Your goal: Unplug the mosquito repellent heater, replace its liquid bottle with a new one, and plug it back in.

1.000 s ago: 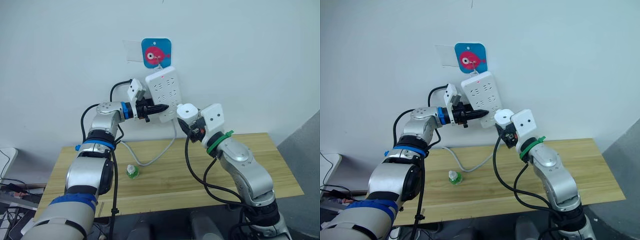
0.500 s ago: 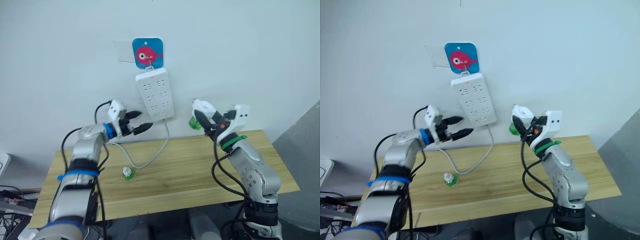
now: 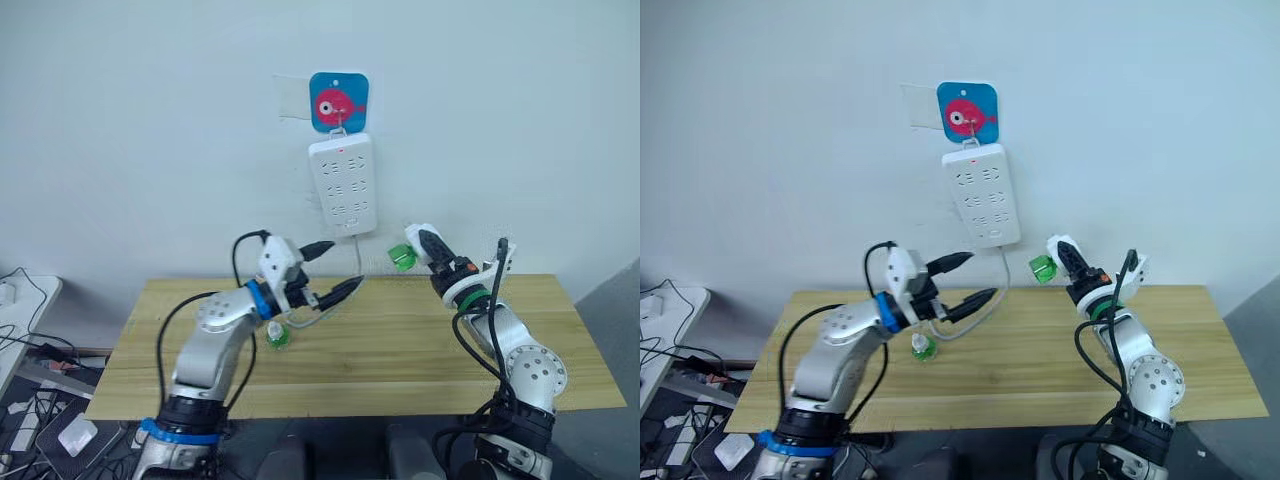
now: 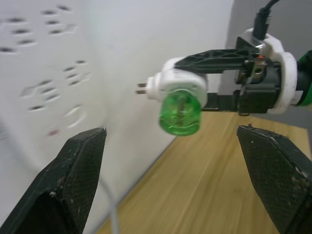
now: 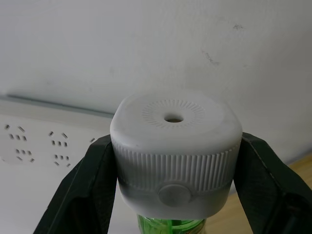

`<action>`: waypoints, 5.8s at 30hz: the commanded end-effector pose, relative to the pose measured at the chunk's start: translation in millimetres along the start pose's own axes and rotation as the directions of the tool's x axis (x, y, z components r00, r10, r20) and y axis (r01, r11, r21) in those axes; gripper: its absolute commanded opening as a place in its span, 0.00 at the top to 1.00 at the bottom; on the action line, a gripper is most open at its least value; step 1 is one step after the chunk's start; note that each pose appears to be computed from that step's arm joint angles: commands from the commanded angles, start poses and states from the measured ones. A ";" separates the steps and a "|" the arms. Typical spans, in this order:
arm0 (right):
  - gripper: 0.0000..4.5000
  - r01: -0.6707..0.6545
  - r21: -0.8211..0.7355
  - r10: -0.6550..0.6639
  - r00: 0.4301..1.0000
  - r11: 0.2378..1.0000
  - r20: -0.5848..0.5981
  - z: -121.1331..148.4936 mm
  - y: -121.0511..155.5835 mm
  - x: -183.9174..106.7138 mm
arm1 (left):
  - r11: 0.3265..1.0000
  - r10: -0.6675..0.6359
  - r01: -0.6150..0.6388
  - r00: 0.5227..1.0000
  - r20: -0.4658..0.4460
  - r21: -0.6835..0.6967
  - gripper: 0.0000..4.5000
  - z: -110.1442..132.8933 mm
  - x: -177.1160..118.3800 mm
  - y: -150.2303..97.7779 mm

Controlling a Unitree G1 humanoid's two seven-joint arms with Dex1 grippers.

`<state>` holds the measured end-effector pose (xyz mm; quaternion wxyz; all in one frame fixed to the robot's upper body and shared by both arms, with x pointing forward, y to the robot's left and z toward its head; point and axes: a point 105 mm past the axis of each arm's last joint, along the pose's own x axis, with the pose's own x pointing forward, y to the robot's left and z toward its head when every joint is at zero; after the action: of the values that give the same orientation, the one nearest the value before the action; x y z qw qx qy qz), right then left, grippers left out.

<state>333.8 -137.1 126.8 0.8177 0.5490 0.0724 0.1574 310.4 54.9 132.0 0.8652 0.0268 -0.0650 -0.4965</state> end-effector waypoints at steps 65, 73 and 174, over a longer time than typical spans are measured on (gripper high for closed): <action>0.01 -0.217 0.071 0.211 0.737 0.974 -0.642 -18.7 5.8 -29.0 | 0.937 -0.284 0.298 0.954 -0.098 0.181 0.50 -23.4 0.1 -8.0; 0.01 -0.178 0.122 0.201 0.549 0.976 -0.812 -32.9 2.0 -34.7 | 0.886 -0.359 0.384 0.923 -0.139 0.262 0.50 -28.7 -6.3 -18.3; 0.01 -0.276 -0.033 0.111 0.490 0.961 -0.865 4.4 0.6 -42.7 | 0.865 -0.384 0.409 0.912 -0.142 0.291 0.50 -27.2 -2.6 -18.2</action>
<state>291.8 -157.2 115.7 0.6930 0.3422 0.4048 0.4886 297.9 51.1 88.5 0.7373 0.1924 -0.0723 -0.6436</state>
